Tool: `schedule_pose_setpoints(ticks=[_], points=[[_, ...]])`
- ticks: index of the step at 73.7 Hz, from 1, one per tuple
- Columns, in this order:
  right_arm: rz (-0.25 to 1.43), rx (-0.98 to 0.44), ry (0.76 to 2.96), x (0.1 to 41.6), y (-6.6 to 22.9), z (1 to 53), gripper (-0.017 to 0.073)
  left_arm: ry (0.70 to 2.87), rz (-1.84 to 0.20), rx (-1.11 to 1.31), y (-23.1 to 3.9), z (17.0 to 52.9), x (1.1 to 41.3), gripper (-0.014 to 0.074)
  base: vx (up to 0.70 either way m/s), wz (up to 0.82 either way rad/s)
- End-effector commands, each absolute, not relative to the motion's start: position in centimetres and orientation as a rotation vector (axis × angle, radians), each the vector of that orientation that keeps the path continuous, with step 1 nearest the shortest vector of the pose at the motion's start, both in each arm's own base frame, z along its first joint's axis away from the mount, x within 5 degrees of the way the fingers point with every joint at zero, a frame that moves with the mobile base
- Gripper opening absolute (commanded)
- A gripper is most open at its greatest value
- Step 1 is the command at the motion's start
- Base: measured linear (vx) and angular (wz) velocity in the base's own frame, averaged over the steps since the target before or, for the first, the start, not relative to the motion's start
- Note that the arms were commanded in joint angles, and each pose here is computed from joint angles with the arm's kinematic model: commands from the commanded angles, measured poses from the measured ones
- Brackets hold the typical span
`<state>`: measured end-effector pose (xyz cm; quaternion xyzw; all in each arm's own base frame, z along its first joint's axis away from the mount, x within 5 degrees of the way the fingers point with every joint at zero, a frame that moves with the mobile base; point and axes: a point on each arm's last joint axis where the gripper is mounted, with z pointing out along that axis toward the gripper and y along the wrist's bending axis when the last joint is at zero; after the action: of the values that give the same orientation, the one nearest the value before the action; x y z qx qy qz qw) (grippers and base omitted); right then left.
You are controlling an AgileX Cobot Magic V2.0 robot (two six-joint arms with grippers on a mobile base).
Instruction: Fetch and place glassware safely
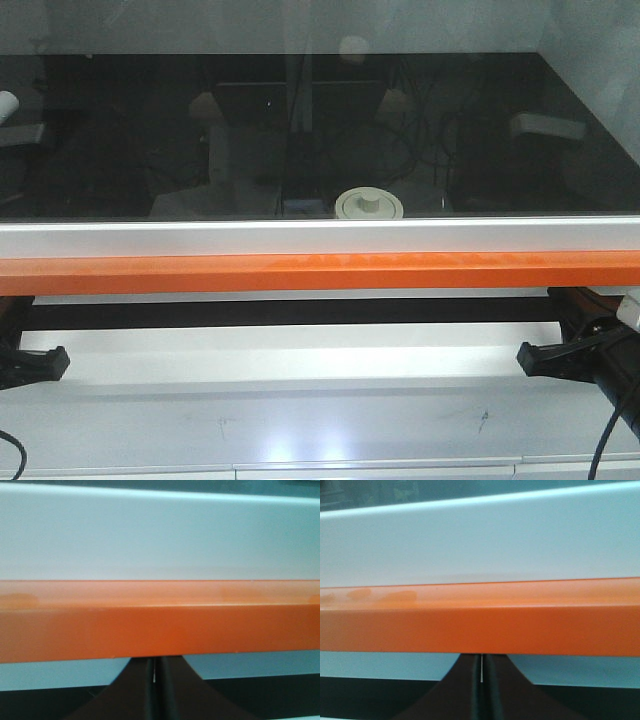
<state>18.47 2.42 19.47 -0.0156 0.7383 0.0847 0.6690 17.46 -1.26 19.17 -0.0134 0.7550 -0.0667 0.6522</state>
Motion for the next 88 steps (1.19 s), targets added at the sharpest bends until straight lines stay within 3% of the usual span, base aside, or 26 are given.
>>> schedule_pose_setpoints(ticks=[1,88], points=[[0.211,-0.035,1.396,18.8,2.5,22.7,-0.0001,1.486,-0.170,-0.031,-1.4,21.9,18.1,-0.0007,0.00,0.00],[0.206,-0.050,1.342,18.1,2.5,25.1,-0.0001,1.410,-0.192,0.016,-1.8,25.0,19.2,-0.0007,0.00,0.00]])
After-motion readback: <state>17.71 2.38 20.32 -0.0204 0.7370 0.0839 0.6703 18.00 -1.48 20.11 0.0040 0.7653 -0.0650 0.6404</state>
